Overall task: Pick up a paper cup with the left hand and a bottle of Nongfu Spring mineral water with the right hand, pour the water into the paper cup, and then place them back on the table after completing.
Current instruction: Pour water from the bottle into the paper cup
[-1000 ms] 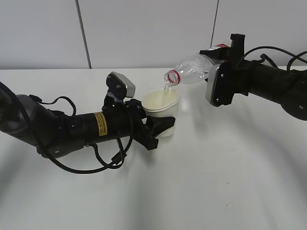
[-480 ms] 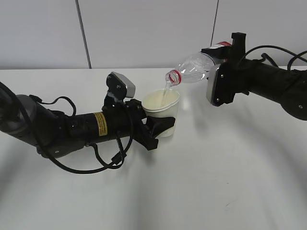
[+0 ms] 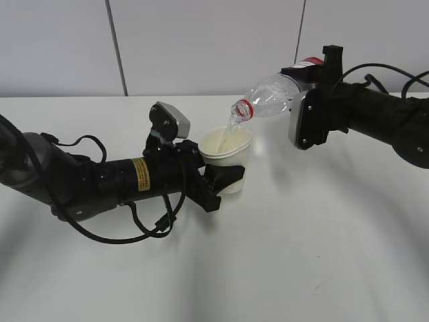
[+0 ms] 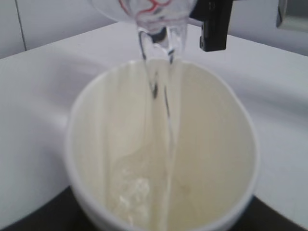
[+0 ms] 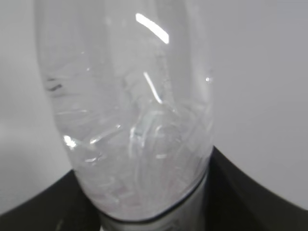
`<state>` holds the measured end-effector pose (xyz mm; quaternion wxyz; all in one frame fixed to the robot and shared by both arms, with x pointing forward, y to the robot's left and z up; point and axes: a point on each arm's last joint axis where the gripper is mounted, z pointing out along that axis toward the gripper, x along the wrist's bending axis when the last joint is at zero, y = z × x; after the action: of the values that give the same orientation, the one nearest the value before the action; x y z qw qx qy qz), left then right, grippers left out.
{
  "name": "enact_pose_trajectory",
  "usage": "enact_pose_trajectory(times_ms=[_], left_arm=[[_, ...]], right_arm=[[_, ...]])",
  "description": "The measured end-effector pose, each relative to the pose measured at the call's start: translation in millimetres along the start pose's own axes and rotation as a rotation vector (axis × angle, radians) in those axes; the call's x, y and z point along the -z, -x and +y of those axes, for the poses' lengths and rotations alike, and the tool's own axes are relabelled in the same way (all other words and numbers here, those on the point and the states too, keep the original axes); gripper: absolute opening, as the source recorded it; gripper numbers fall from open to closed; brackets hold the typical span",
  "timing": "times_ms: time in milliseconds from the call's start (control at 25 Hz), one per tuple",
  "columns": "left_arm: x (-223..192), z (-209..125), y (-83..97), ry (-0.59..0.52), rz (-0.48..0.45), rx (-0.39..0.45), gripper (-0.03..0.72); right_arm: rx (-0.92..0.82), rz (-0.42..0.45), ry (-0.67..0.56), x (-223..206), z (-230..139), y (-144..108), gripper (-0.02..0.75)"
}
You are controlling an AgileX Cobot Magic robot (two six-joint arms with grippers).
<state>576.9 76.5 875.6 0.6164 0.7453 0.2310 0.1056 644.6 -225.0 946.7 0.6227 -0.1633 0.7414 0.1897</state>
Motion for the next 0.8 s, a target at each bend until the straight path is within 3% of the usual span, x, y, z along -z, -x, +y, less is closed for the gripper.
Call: enact_pose_trajectory(times_ms=[800], left_arm=[[0.0,-1.4,-0.2,-0.014,0.002,-0.003,0.375]], right_arm=[[0.023,-0.001,-0.002,0.0,-0.2,0.1,0.395]])
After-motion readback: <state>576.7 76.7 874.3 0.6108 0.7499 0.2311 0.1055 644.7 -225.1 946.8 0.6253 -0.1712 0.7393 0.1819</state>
